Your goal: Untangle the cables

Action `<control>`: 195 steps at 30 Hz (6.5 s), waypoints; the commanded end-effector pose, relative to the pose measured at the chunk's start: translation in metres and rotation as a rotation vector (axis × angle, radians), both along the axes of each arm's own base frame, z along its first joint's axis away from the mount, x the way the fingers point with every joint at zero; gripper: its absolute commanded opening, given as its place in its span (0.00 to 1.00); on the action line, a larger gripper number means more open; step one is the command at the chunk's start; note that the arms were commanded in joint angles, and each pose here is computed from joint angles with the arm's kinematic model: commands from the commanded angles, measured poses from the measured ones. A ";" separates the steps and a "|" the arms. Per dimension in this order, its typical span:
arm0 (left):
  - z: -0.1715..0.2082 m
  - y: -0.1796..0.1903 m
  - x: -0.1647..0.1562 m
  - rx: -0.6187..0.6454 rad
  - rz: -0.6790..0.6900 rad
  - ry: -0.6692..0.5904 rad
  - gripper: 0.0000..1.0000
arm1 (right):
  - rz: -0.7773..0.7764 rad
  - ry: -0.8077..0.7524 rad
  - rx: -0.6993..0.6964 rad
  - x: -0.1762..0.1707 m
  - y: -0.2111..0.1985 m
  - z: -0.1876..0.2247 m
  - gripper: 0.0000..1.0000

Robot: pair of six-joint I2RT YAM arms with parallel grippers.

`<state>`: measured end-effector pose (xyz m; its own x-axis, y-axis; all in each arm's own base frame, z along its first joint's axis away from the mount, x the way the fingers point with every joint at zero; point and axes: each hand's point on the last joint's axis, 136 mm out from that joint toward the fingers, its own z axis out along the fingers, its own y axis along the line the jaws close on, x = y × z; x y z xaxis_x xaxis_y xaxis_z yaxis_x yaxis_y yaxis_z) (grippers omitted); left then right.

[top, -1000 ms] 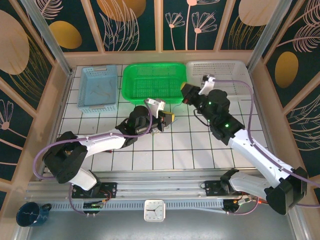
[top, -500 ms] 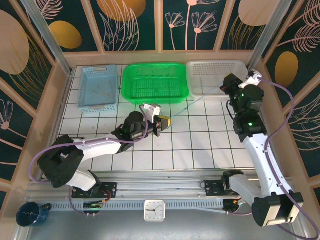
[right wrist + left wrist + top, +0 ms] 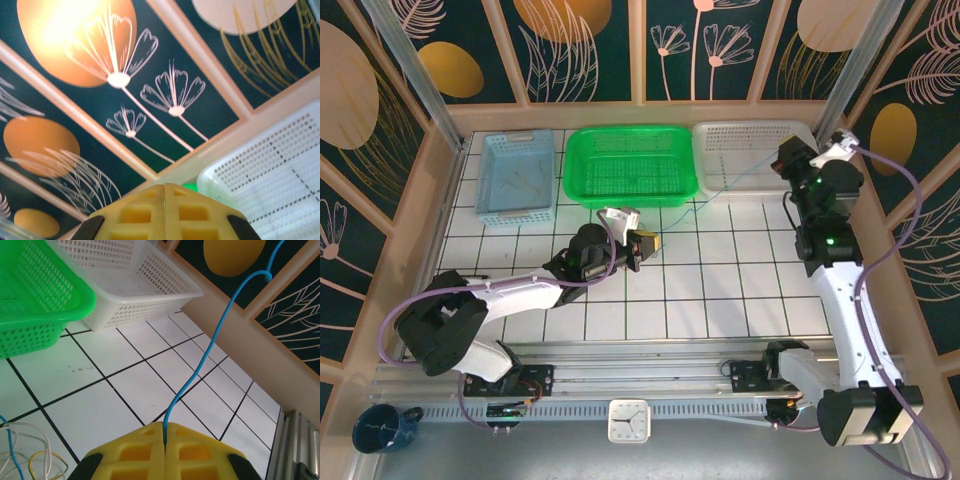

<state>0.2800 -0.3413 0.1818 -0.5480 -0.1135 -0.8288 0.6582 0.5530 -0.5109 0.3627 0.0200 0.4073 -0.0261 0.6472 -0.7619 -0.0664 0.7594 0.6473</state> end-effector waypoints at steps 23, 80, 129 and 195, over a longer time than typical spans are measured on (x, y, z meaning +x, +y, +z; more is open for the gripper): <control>0.058 -0.025 0.021 -0.073 -0.013 -0.094 0.26 | 0.316 -0.222 0.112 0.052 0.077 0.094 0.00; 0.079 0.013 0.015 -0.093 0.117 -0.122 0.99 | -0.074 0.235 -0.095 0.217 0.013 -0.157 0.00; -0.024 0.114 0.057 -0.166 0.450 0.374 0.99 | 0.797 0.575 -0.534 0.018 0.301 -0.295 0.66; -0.027 0.117 0.057 -0.168 0.459 0.372 0.99 | 0.830 0.660 -0.668 0.021 0.284 -0.334 0.51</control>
<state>0.3372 -0.2268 0.1538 -0.6668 -0.5037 -0.5492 0.1383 0.6405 -0.7554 0.3765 0.3006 0.0781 -0.7462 -0.2440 -0.6194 -0.4794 0.8425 0.2457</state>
